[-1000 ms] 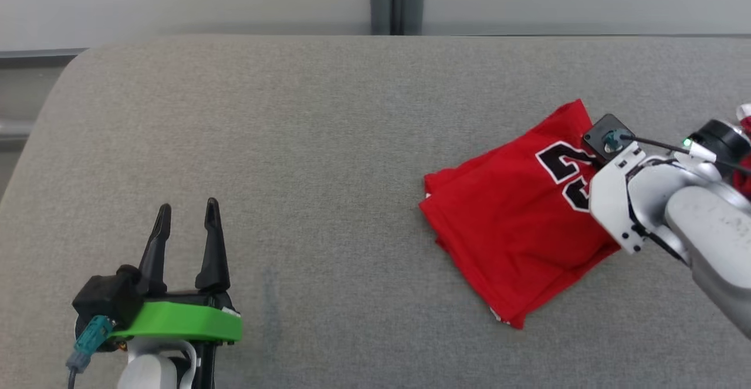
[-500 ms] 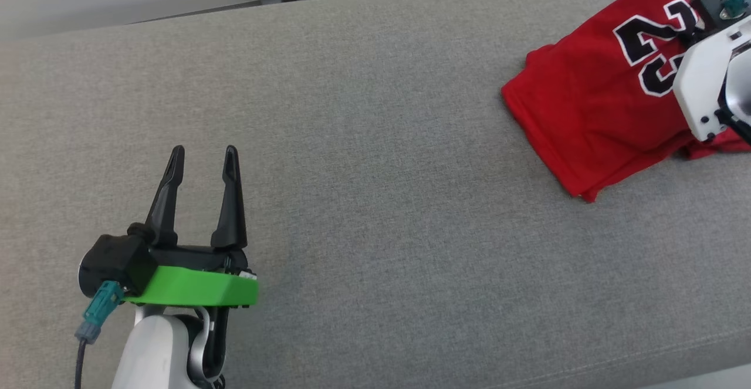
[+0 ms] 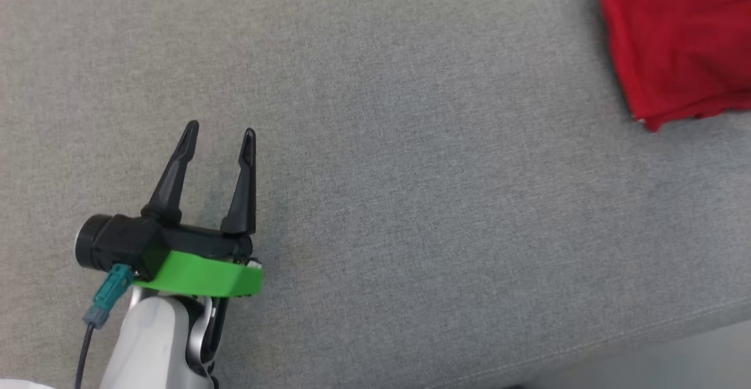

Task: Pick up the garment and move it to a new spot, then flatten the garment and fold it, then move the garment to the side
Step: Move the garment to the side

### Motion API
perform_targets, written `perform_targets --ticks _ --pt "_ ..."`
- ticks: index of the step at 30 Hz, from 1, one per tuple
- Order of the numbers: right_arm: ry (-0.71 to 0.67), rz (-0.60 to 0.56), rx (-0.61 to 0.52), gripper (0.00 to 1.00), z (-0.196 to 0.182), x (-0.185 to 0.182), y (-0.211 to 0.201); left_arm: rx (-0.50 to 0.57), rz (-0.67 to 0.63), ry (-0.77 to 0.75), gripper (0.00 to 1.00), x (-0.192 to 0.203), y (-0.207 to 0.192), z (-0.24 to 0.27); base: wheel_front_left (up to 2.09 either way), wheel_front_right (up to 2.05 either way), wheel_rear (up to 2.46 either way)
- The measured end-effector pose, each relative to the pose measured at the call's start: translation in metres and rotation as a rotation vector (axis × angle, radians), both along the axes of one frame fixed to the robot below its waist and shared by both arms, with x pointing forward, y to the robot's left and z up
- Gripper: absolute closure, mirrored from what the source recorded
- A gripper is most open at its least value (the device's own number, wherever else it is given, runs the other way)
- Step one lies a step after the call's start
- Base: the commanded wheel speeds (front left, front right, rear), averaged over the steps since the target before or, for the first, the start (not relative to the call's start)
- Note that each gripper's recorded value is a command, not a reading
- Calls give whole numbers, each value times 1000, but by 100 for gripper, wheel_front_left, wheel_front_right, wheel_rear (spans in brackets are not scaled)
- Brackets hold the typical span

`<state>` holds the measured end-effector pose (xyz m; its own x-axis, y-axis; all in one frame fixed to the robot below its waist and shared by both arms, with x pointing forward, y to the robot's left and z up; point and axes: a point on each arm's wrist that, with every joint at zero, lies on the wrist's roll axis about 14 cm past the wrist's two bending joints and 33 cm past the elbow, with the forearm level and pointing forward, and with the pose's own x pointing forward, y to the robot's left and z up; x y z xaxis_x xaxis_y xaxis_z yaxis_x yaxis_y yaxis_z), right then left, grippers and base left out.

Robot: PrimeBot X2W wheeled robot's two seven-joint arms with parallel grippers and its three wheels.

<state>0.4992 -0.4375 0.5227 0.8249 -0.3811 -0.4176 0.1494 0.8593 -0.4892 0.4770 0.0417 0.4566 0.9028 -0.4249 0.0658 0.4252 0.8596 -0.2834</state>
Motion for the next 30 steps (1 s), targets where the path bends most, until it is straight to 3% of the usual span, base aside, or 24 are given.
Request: perform_targets --ticks 4,9,10,11,16,20,25,30 --pt "-33 -89 -22 100 -1 -1 -30 22 10 -1 0 7 9 -7 0 0 0" --pt "-1 -134 -42 100 -28 -4 -40 48 31 6 0 8 23 -15 0 0 0" --pt "7 -136 -51 38 -32 -4 -41 50 33 9 0 8 25 -16 0 0 0" --pt "35 -140 -73 0 -38 -5 -42 54 36 12 0 8 26 -18 0 0 0" --pt "-1 -128 -197 0 -28 -3 -49 65 47 28 0 6 32 -24 0 0 0" --pt "-88 -69 -228 0 -17 7 -26 63 50 16 0 4 32 -17 0 0 0" --pt "-226 49 -199 0 -3 18 16 52 77 -17 0 3 36 1 0 0 0" --pt "-414 152 -42 0 4 16 70 40 121 -25 0 -6 46 14 0 0 0"
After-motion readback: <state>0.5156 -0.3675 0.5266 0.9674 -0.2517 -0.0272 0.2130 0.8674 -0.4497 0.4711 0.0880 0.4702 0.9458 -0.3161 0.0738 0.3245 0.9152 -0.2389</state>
